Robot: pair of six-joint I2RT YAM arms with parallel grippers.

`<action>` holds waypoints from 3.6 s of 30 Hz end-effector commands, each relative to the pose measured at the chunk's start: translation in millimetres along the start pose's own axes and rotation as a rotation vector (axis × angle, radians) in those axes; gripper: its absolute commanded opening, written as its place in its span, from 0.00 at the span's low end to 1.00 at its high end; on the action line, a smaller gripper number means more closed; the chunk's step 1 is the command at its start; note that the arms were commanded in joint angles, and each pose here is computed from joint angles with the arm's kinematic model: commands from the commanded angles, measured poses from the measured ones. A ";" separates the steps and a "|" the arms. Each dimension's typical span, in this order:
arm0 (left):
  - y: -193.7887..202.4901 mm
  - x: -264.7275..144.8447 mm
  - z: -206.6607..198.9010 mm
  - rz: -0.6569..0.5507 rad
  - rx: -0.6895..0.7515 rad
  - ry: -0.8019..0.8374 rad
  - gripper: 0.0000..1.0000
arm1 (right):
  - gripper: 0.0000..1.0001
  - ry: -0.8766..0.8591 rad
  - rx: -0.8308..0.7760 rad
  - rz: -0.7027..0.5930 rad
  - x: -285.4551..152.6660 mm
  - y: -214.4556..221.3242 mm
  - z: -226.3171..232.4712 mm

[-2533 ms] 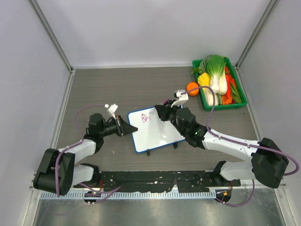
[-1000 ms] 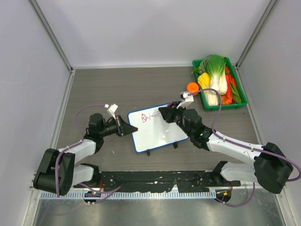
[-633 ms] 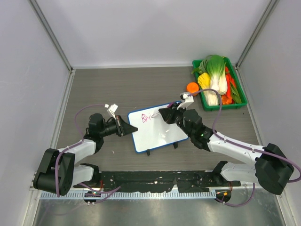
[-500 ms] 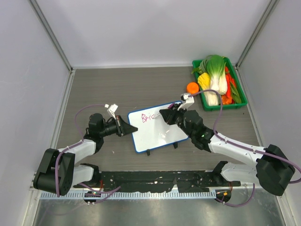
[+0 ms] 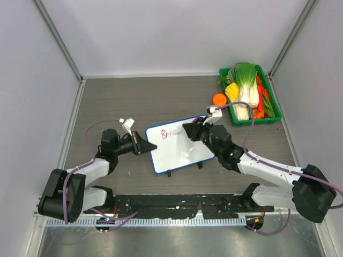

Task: Write a sentence on the whiteboard
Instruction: Write with the whiteboard marker on the whiteboard.

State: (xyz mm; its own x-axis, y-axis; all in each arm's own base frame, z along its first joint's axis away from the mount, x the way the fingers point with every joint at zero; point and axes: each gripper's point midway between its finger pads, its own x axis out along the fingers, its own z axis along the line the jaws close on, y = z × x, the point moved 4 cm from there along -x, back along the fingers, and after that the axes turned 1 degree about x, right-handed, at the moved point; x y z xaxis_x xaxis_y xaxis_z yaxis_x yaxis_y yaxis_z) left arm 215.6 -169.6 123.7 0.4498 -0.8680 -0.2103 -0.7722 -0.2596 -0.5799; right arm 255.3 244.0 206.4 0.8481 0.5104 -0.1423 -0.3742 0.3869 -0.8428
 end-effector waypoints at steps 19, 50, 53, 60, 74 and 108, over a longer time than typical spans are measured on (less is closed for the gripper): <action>1.0 0.2 20.4 -0.018 0.032 -0.107 0.00 | 0.01 0.017 -0.035 0.001 2.1 -4.1 -0.9; 1.7 -0.1 20.1 -0.016 0.033 -0.108 0.00 | 0.01 -0.062 -0.008 0.065 -0.6 13.8 4.7; 1.0 -0.3 20.0 -0.019 0.034 -0.108 0.00 | 0.01 -0.065 0.002 0.058 3.1 11.9 7.3; 0.9 -0.5 20.5 -0.020 0.033 -0.110 0.00 | 0.01 -0.096 0.042 0.012 -0.7 -3.7 16.9; 1.0 -0.3 19.9 -0.019 0.034 -0.108 0.00 | 0.01 -0.122 0.059 -0.107 -11.4 -56.6 16.8; 1.6 0.6 20.9 -0.014 0.030 -0.108 0.00 | 0.01 -0.048 0.013 -0.092 22.1 -45.7 6.3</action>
State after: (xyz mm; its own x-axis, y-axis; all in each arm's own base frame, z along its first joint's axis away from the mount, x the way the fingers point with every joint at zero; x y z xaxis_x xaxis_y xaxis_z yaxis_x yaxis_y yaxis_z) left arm 216.9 -169.2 123.8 0.4574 -0.8640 -0.2103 -0.7681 -0.2647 -0.5831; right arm 281.3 237.4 222.8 0.8499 0.5137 -0.1171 -0.3538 0.3916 -0.8494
